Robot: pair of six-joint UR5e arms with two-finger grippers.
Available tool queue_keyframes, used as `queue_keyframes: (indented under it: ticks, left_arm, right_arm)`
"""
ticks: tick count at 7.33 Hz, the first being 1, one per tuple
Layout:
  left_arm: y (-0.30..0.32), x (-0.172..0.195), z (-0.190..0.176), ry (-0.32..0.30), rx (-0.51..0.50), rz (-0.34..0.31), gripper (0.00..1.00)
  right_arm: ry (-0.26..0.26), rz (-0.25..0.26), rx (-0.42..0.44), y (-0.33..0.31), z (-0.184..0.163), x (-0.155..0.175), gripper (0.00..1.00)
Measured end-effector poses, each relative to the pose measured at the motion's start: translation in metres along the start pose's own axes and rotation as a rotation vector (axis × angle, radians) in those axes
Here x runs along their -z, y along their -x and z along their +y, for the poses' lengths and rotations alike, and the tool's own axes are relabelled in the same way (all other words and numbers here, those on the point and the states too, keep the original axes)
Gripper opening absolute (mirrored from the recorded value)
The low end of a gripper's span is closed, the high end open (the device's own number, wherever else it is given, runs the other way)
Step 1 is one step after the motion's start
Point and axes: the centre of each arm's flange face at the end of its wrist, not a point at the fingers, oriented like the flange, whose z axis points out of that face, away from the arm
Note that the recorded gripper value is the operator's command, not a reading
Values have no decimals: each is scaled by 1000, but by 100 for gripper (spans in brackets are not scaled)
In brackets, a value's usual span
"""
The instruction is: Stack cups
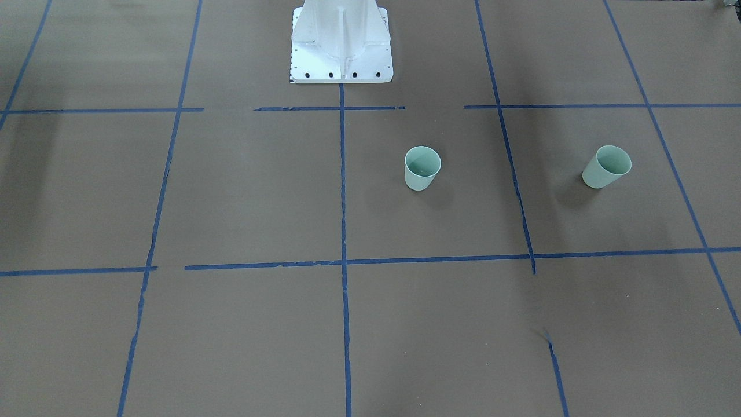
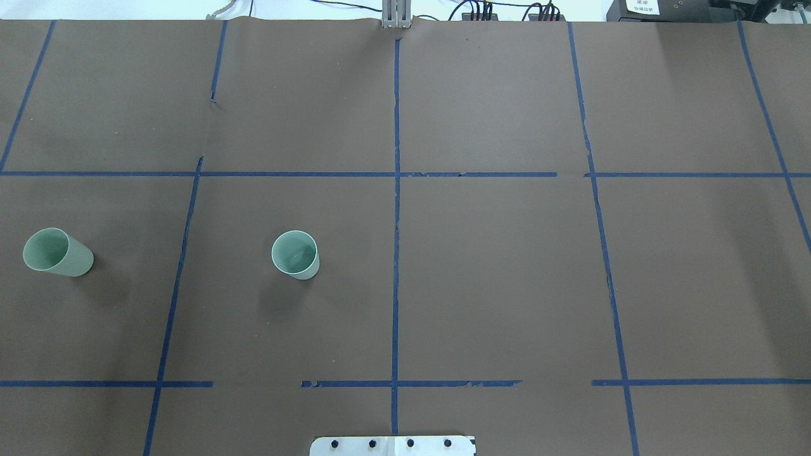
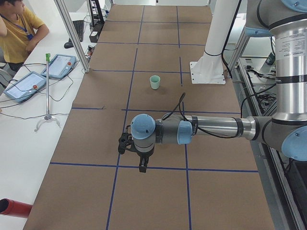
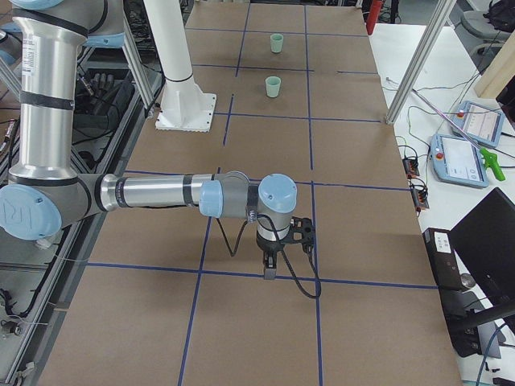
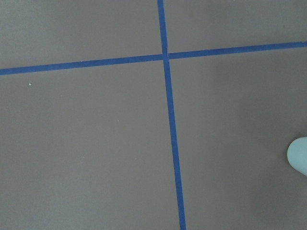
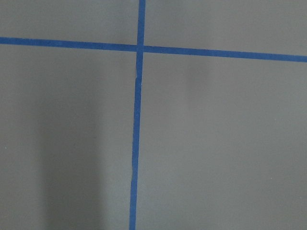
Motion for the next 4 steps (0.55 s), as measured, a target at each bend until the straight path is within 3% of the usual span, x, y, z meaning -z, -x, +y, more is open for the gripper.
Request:
queue_keyframes:
  ticks: [4]
  left_arm:
    - [-3,3,-5,-5,2,1,100]
  right_arm:
    - [0,0,0,0,0,0,100]
